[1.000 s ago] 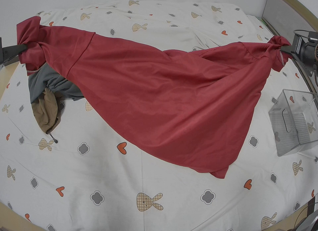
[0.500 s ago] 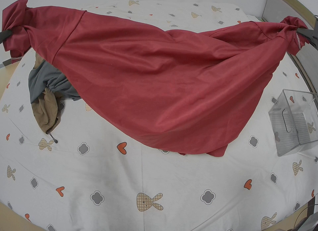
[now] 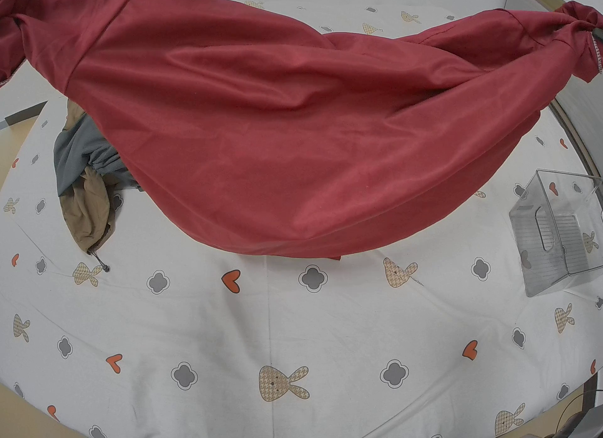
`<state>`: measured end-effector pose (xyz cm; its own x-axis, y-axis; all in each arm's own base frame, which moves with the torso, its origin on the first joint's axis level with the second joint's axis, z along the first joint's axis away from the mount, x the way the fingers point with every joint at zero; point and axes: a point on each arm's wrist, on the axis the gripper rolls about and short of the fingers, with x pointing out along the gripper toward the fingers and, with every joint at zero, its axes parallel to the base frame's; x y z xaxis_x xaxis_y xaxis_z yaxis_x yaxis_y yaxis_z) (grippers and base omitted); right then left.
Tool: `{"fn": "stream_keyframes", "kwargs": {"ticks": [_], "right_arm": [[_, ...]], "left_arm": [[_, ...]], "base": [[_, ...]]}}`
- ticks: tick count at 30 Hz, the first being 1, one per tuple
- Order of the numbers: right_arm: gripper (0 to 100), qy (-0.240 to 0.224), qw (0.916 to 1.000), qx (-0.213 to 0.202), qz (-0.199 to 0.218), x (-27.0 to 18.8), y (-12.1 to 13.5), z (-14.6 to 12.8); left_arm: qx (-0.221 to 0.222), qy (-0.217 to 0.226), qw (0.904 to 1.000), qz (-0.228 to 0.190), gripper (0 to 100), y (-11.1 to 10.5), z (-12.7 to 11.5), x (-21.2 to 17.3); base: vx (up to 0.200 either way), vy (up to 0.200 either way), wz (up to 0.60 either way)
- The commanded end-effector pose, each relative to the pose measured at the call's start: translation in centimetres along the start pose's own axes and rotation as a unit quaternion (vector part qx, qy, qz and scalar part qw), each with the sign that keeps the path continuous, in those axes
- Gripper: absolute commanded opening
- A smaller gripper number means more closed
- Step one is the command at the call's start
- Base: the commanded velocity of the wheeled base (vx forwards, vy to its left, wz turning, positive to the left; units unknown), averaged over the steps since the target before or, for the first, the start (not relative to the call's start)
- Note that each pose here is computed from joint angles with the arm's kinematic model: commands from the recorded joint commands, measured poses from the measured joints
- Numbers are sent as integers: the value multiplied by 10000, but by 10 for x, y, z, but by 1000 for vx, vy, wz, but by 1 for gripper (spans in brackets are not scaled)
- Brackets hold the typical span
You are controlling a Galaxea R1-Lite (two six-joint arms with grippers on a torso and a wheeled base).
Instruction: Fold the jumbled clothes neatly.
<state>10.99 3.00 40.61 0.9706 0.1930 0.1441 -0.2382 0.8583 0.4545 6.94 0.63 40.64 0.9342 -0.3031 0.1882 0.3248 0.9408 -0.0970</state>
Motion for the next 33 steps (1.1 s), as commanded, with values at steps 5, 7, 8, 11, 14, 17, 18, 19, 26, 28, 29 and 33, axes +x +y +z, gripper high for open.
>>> {"fn": "stream_keyframes", "kwargs": {"ticks": [5,7,8,11,14,17,18,19,26,28,29,33], "right_arm": [[0,23,10000,8,52,-8,-1,-2],[0,64,10000,4,31,-7,-1,-3],[0,119,9999,-2,4,-3,-2,-5],[0,323,9994,-25,-116,17,-4,-13],[0,527,9980,-60,-355,51,-9,-22],[0,559,9962,-90,-662,86,-19,-22],[0,575,9957,-94,-713,95,-21,-23],[0,575,9956,-96,-730,98,-21,-23],[0,779,9933,-102,-850,140,-25,-34],[0,805,9926,-99,-899,143,-26,-34],[0,842,9921,-102,-926,143,-27,-35],[0,1028,9895,72,-1014,139,-30,-42]], "left_arm": [[45,-65,10000,-15,0,-6,1,-8],[16,-21,10000,-5,0,-4,0,-6],[-79,124,9999,27,0,4,-5,4],[-210,324,9992,88,0,16,-11,20],[-302,448,9977,405,0,31,-15,35],[-280,397,9956,807,0,38,-13,37],[-262,365,9955,831,0,36,-12,35],[-262,364,9955,839,0,36,-12,35],[-388,582,9921,1043,0,38,-13,32],[-485,732,9902,1085,0,37,-16,29],[-534,808,9892,1102,0,36,-17,27],[-658,1013,9863,1123,0,26,-28,12]], "base": [[0,0,0],[0,0,0],[0,0,0],[0,0,0],[0,0,0],[0,0,0],[0,0,0],[0,0,0],[0,0,0],[0,0,0],[0,0,0],[0,0,0]]}}
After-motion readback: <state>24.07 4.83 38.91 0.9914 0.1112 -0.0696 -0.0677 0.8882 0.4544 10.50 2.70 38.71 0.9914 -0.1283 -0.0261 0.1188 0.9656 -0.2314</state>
